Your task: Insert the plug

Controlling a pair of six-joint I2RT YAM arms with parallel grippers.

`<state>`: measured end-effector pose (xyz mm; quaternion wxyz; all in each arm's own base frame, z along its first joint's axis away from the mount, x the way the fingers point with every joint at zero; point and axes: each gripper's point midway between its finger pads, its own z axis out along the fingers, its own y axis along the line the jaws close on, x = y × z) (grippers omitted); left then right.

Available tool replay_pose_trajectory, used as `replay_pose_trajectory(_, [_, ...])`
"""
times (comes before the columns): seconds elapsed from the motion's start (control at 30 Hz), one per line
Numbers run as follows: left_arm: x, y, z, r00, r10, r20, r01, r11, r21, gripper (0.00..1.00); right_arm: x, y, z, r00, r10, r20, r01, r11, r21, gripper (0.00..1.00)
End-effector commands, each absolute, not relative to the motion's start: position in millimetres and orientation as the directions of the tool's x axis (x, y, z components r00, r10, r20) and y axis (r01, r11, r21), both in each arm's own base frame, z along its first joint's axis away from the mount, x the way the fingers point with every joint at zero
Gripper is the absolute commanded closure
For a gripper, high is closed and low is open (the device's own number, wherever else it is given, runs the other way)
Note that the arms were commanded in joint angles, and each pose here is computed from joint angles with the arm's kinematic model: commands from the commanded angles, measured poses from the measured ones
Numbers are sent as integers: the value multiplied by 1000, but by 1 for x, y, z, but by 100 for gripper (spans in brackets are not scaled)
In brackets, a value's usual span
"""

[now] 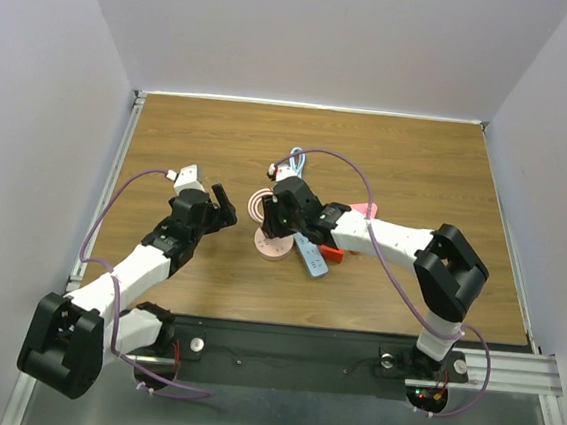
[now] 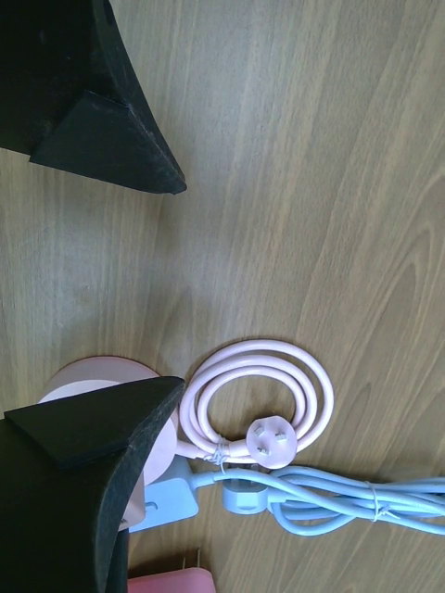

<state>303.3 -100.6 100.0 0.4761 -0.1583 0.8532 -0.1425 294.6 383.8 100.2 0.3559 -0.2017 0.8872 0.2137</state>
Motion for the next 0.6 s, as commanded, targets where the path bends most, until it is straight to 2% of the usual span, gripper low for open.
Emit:
replay_pose_trajectory(0.0, [306, -99, 112, -463, -401, -790, -110, 911, -398, 9, 299, 394, 113, -635, -173, -753, -503, 833, 233, 100])
replay_pose_trajectory(0.57, [305, -99, 107, -481, -394, -783, -113, 914, -390, 9, 287, 386, 94, -654, -220, -724, -498, 845, 193, 99])
